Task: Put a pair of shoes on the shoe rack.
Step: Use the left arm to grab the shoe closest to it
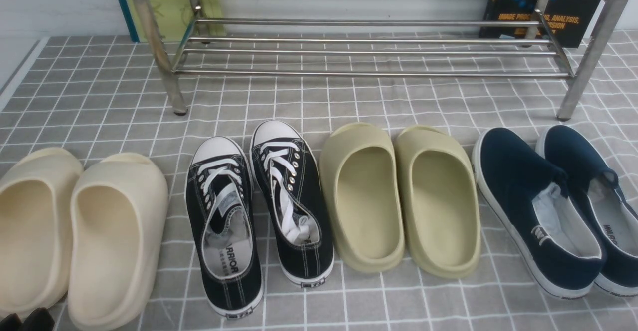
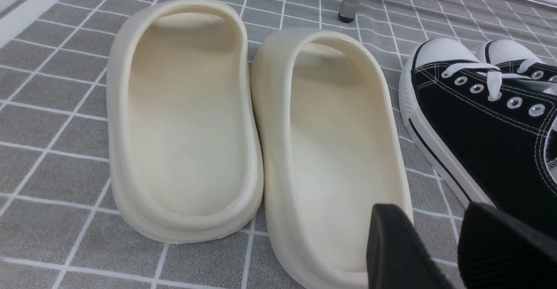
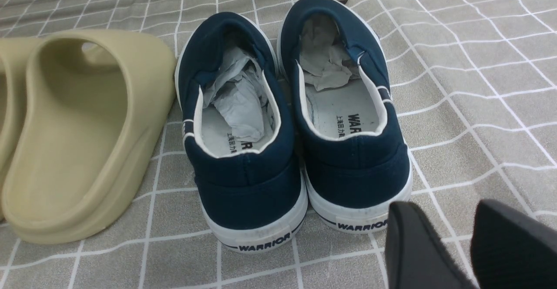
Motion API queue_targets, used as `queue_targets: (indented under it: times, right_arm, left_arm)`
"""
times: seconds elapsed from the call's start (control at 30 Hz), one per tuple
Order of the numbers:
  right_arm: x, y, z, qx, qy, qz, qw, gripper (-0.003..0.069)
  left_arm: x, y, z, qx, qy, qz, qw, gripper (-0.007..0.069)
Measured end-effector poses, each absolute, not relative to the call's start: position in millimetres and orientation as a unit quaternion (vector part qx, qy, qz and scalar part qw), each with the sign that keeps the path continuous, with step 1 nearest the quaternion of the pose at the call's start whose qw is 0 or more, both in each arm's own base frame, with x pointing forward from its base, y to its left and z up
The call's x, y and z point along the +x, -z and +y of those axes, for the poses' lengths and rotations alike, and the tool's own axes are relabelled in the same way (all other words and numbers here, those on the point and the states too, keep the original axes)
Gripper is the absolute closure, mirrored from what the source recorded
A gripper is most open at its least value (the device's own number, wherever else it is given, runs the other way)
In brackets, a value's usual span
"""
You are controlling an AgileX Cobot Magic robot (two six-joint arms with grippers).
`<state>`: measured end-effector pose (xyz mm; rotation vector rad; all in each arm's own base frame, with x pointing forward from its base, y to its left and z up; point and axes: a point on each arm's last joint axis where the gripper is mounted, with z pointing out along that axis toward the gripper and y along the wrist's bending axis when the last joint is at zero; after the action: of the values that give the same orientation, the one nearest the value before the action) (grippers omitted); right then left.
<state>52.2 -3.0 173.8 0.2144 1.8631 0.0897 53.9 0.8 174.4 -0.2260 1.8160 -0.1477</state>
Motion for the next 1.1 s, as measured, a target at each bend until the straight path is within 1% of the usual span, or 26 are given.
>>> queue_targets:
  times: [0.23, 0.33, 0.43, 0.5, 0.53, 0.57, 0.6, 0.67, 0.7, 0.73, 0.77, 0.8, 0.83, 0.93, 1.0, 1.1]
  right_arm:
    - [52, -174, -3, 0.092, -0.039, 0.801, 0.591, 0.042]
    - [52, -174, -3, 0.092, -0.039, 0.801, 0.591, 0.042]
    - [52, -174, -3, 0.092, -0.039, 0.801, 0.591, 0.042]
    - [52, -174, -3, 0.092, -0.039, 0.801, 0.591, 0.042]
    - [52, -174, -3, 0.092, -0.039, 0.801, 0.591, 0.042]
    - [52, -174, -3, 0.092, -0.039, 0.801, 0.591, 0.042]
    - [52, -174, -3, 0.092, -0.039, 0.801, 0.591, 0.042]
    - [52, -174, -3, 0.092, -0.039, 0.801, 0.591, 0.042]
    - [52, -174, -3, 0.092, -0.039, 0.801, 0.591, 0.042]
    - [52, -174, -3, 0.092, -0.039, 0.801, 0.591, 0.042]
    - [52, -174, -3, 0.092, -0.039, 0.801, 0.591, 0.042]
    - [52, -174, -3, 0.092, -0.039, 0.801, 0.591, 0.042]
    - [52, -174, -3, 0.092, -0.039, 0.801, 0.591, 0.042]
    - [52, -174, -3, 0.092, -0.039, 0.801, 0.591, 0.042]
    - [52, -174, -3, 0.092, -0.039, 0.801, 0.591, 0.042]
    - [52, -174, -3, 0.092, -0.039, 0.801, 0.591, 0.042]
  left_arm:
    - [54, -174, 0, -0.102, 0.07, 0.785, 0.607, 0.0386]
    - [54, -175, -1, -0.117, 0.093, 0.783, 0.604, 0.0386]
    - [54, -175, -5, -0.152, 0.145, 0.775, 0.596, 0.0386]
    - [54, -176, -9, -0.194, 0.205, 0.761, 0.584, 0.0386]
    - [54, -176, -9, -0.199, 0.212, 0.759, 0.582, 0.0386]
    - [54, -178, -12, -0.246, 0.273, 0.739, 0.564, 0.0386]
    - [54, -179, -14, -0.267, 0.304, 0.727, 0.554, 0.0386]
    - [54, -183, -18, -0.329, 0.385, 0.685, 0.524, 0.0386]
    - [54, -184, -18, -0.334, 0.392, 0.681, 0.521, 0.0386]
    - [55, -187, -19, -0.366, 0.434, 0.651, 0.504, 0.0386]
    - [55, -189, -18, -0.382, 0.453, 0.633, 0.498, 0.0386]
    - [55, -190, -18, -0.385, 0.456, 0.629, 0.498, 0.0386]
    - [55, -192, -17, -0.406, 0.478, 0.603, 0.493, 0.0386]
    - [56, -196, -14, -0.43, 0.497, 0.568, 0.495, 0.0386]
    - [56, -197, -13, -0.434, 0.5, 0.562, 0.496, 0.0386]
    - [56, -199, -14, -0.404, 0.483, 0.584, 0.513, 0.0386]
